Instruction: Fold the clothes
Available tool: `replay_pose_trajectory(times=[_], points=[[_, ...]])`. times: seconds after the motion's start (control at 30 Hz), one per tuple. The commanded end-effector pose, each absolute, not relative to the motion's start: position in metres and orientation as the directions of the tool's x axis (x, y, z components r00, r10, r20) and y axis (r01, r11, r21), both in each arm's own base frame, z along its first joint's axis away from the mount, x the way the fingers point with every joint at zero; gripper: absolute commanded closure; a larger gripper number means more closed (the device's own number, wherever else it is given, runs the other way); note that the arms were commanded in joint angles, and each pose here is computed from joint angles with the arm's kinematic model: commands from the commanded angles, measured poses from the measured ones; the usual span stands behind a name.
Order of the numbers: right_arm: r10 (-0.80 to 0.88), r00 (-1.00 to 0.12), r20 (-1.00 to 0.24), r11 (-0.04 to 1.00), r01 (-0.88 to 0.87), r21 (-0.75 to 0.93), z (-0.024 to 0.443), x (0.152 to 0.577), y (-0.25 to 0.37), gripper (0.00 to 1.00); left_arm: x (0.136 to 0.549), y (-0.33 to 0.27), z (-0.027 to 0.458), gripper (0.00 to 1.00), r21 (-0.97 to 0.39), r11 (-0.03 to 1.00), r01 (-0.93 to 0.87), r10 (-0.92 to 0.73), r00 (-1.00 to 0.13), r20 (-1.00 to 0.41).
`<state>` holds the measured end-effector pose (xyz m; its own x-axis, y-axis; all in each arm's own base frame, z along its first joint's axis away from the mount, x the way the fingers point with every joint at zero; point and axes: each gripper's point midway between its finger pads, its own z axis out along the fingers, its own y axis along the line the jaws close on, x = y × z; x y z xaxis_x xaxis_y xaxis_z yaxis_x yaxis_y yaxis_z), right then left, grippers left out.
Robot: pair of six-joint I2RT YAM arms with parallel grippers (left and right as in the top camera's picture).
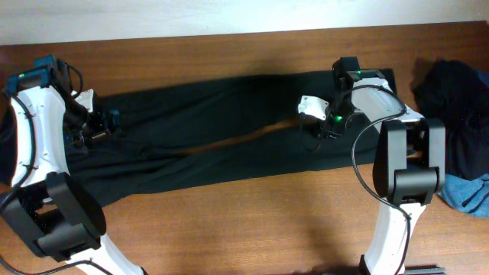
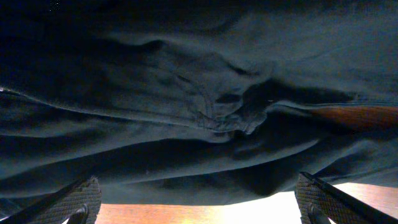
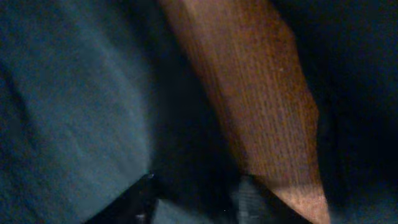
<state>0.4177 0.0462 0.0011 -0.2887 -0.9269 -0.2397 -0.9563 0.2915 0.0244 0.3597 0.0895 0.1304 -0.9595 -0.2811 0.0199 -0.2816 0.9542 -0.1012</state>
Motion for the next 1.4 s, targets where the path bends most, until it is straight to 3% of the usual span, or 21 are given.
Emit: replay_pose_trajectory(times=[0.0,0.07,0.1,0.37,0.97,1.17,1.37], points=[[-0.924,-0.298,-0.238,0.284,-0.954,0.092,-0.011,0.407,0.052,0.70,0.361,0.088,0.141,0.01,-0.109,0.953,-0.284,-0.287,-0.958,-0.012],[-0.924,-0.298,-0.238,0.284,-0.954,0.093,-0.003,0.409,0.052,0.94,0.361,0.088,0.141,0.01,-0.109,0.953,-0.284,-0.287,-0.958,-0.012],[-0.924,-0.300,-0.239,0.286,-0.954,0.092,0.001,0.410,0.052,0.96,0.361,0.088,0.141,0.01,-0.109,0.953,-0.284,-0.287,-0.958,-0.012],[-0.919,-0.309,-0.245,0.300,-0.951,0.073,0.029,0.419,0.052,0.96,0.361,0.089,0.141,0.01,-0.108,0.953,-0.284,-0.287,-0.958,-0.013],[-0.800,-0.483,-0.355,0.541,-0.837,-0.082,0.128,0.477,0.053,0.96,0.362,0.089,0.141,0.01,-0.108,0.953,-0.284,-0.287,-0.958,-0.015],[-0.770,-0.527,-0.358,0.584,-0.809,-0.066,0.157,0.474,0.052,0.96,0.361,0.089,0.141,0.01,-0.108,0.953,-0.284,-0.287,-0.958,-0.012],[-0.721,-0.629,-0.291,0.646,-0.762,0.047,0.150,0.447,0.051,0.96,0.362,0.089,0.141,0.01,-0.108,0.953,-0.284,-0.287,-0.958,-0.015]])
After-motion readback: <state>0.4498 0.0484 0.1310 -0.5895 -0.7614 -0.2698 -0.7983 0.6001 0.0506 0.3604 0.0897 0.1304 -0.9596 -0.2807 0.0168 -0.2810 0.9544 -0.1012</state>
